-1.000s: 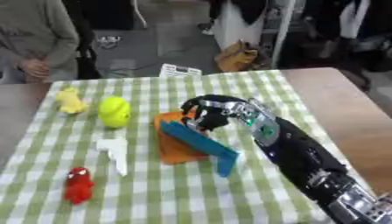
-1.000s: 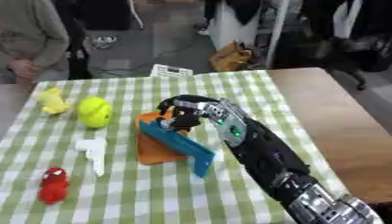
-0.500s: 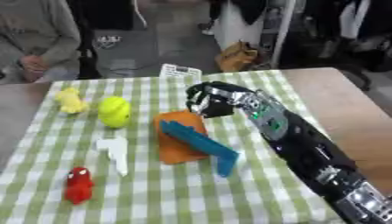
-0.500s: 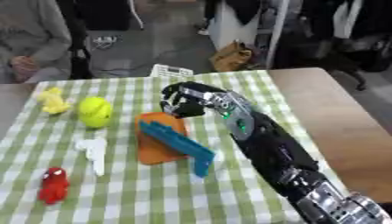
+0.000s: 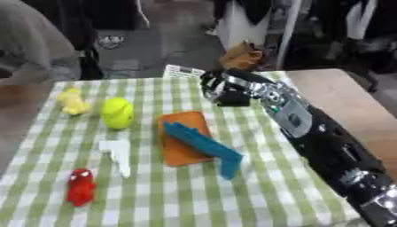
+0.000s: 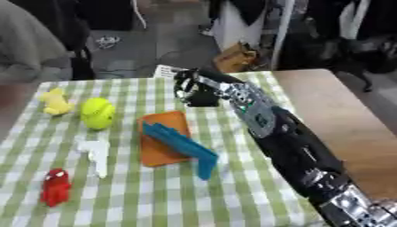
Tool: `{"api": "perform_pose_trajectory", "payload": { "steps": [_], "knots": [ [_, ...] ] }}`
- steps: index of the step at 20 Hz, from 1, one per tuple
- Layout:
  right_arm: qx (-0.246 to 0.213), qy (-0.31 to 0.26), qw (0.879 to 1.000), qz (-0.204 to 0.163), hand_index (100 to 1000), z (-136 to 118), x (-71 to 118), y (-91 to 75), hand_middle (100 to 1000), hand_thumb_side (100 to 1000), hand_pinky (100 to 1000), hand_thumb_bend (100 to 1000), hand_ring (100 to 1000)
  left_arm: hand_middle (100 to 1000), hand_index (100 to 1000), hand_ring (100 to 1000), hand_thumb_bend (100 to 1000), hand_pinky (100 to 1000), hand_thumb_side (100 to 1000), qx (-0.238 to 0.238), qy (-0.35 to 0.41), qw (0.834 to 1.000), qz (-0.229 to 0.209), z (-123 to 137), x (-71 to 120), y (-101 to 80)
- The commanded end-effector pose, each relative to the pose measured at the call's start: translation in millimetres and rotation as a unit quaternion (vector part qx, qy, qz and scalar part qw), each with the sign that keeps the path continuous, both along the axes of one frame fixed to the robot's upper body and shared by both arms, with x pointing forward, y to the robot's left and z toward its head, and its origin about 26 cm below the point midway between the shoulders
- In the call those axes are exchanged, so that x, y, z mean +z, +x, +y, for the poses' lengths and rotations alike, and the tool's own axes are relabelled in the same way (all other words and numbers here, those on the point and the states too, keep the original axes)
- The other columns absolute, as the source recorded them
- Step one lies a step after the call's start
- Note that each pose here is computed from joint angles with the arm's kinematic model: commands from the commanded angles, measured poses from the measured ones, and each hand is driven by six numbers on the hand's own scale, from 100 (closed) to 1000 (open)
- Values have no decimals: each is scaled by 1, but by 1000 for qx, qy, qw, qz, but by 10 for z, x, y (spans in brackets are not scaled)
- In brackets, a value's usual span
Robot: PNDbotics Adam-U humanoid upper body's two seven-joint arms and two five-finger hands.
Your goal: Pick up objects on the table and place them in the box.
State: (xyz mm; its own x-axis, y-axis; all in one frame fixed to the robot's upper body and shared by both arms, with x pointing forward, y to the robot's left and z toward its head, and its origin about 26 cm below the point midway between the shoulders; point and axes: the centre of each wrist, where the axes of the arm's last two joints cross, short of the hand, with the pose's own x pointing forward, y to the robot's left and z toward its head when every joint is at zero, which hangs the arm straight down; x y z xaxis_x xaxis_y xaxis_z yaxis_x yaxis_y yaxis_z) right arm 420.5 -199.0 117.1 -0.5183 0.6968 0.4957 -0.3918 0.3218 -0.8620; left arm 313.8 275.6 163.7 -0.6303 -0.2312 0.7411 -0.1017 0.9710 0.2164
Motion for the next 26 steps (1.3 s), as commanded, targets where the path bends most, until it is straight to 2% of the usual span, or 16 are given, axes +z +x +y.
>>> {"api": "perform_pose_trajectory", "payload": {
  "steps": [1, 7, 13, 16, 21, 26],
  "knots": [
    [-4, 12, 999, -34, 931, -103, 232, -47, 781, 698, 543, 100, 737, 734, 844, 685, 185, 539, 856, 8, 7, 1000, -12, 44, 69, -4],
    [-45, 60, 995, -71, 918, -253, 331, -176, 734, 677, 488, 100, 692, 734, 845, 687, 184, 539, 857, 11, 7, 1000, -10, 54, 58, -3],
    [-98, 128, 979, -124, 895, -409, 439, -342, 685, 656, 454, 108, 658, 735, 845, 688, 182, 538, 859, 13, 6, 1000, -7, 57, 44, 1],
    [-108, 141, 975, -132, 895, -469, 466, -416, 685, 651, 453, 124, 658, 735, 845, 688, 182, 538, 860, 12, 6, 1000, -6, 55, 38, 4],
    [-121, 149, 972, -136, 894, -595, 495, -535, 680, 616, 449, 243, 657, 737, 845, 690, 180, 538, 861, 12, 5, 1000, -2, 54, 23, 9],
    [-138, 150, 970, -136, 891, -743, 518, -653, 677, 568, 448, 288, 656, 737, 845, 690, 180, 538, 862, 12, 5, 1000, 0, 54, 11, 13]
  ]
}}
